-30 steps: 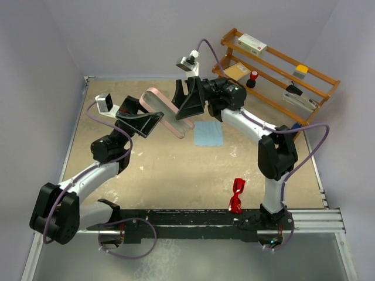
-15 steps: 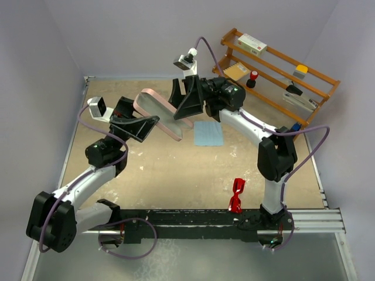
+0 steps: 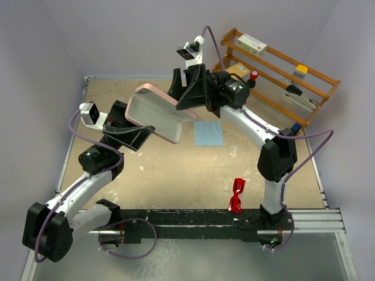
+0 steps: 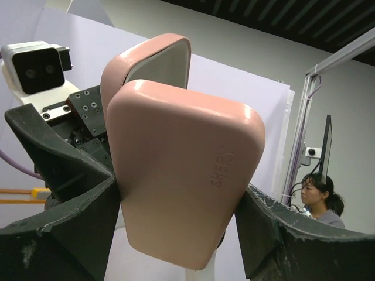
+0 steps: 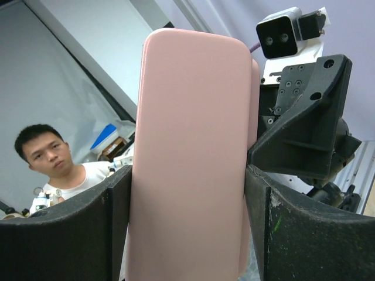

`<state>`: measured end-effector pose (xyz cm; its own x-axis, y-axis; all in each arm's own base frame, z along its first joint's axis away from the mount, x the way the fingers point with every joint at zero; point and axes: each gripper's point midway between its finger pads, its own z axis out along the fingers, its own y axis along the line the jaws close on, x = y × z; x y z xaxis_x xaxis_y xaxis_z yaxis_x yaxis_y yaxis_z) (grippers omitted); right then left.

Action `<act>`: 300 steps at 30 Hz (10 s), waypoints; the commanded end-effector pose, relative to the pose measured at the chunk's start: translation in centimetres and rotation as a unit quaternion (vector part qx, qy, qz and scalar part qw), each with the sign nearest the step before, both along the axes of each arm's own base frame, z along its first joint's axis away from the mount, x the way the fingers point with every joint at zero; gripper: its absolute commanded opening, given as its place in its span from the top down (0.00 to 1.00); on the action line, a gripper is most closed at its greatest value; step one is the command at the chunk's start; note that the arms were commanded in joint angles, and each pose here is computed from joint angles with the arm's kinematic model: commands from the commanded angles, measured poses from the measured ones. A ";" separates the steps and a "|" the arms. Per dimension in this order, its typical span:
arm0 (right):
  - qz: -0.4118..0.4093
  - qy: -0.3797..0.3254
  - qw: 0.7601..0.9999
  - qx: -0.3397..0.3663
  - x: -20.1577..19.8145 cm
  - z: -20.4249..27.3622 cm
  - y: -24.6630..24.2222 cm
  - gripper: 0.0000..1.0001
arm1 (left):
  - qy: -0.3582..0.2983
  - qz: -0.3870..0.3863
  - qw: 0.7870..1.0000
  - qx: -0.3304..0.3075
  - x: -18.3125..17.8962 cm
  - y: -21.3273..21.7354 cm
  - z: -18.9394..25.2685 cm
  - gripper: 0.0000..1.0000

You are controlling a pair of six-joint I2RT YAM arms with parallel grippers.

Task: Organize the sunglasses
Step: Open the sunglasses case, then place the sunglasses case at the center of the board, then adjust the sunglasses case at the center of the board.

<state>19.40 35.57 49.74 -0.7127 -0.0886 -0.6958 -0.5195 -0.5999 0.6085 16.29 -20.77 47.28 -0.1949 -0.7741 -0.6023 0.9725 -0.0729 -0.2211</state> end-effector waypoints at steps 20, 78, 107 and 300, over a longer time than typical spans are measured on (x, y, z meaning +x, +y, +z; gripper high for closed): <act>-0.006 -0.009 0.993 0.116 -3.1 4.4 -3.9 1.00 | 0.014 0.128 0.984 0.126 2.8 -1.0 -4.1 0.29; -0.135 0.194 0.954 -0.185 13.0 -28.9 -0.7 1.00 | 0.272 0.386 0.878 0.077 18.3 13.0 -10.5 0.28; -0.185 0.161 0.896 -0.370 18.1 -42.7 3.8 1.00 | 0.277 0.365 0.883 0.100 17.5 12.1 -10.8 0.28; -0.465 -0.081 0.656 -0.589 15.9 -43.3 -3.9 1.00 | 0.375 0.395 0.805 0.234 17.6 13.2 -16.0 0.36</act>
<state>34.58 32.16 2.14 -0.8154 -0.2540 -0.5202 -0.4435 0.8517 0.2793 33.99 -7.96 29.04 -0.2565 -0.5701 -0.7805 0.2211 0.7515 -0.6215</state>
